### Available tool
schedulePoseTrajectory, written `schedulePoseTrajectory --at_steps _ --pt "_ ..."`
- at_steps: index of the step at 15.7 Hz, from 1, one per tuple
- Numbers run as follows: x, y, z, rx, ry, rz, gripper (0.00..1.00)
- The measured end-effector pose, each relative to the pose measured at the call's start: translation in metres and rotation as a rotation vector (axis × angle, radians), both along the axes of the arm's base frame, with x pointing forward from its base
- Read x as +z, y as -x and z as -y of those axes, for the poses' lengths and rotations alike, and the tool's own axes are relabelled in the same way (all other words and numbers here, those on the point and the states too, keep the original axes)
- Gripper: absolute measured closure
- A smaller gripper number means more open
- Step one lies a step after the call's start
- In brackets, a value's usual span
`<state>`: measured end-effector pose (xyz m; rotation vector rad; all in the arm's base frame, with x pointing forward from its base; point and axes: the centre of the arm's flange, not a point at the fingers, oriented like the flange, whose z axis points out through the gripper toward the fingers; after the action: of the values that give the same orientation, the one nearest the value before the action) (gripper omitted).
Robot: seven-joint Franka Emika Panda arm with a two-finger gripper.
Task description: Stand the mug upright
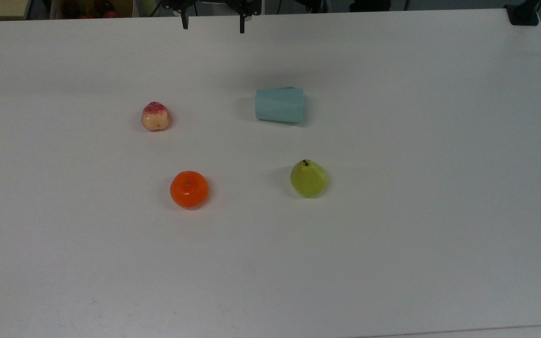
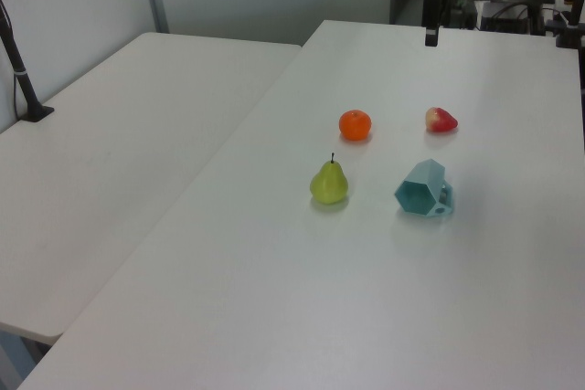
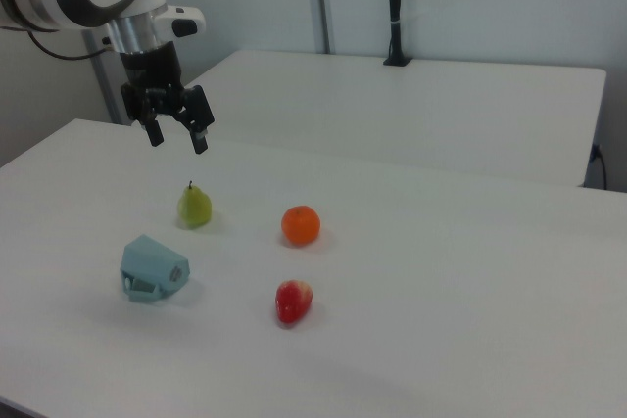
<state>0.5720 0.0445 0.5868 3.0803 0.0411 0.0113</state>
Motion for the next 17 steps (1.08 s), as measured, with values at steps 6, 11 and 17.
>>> schedulePoseTrajectory --at_steps 6,11,17 --pt "-0.006 0.001 0.001 0.000 0.005 -0.013 0.00" --pt "-0.009 0.003 -0.006 0.024 0.055 -0.031 0.00" --pt "-0.014 0.034 -0.099 0.147 0.307 -0.092 0.00"
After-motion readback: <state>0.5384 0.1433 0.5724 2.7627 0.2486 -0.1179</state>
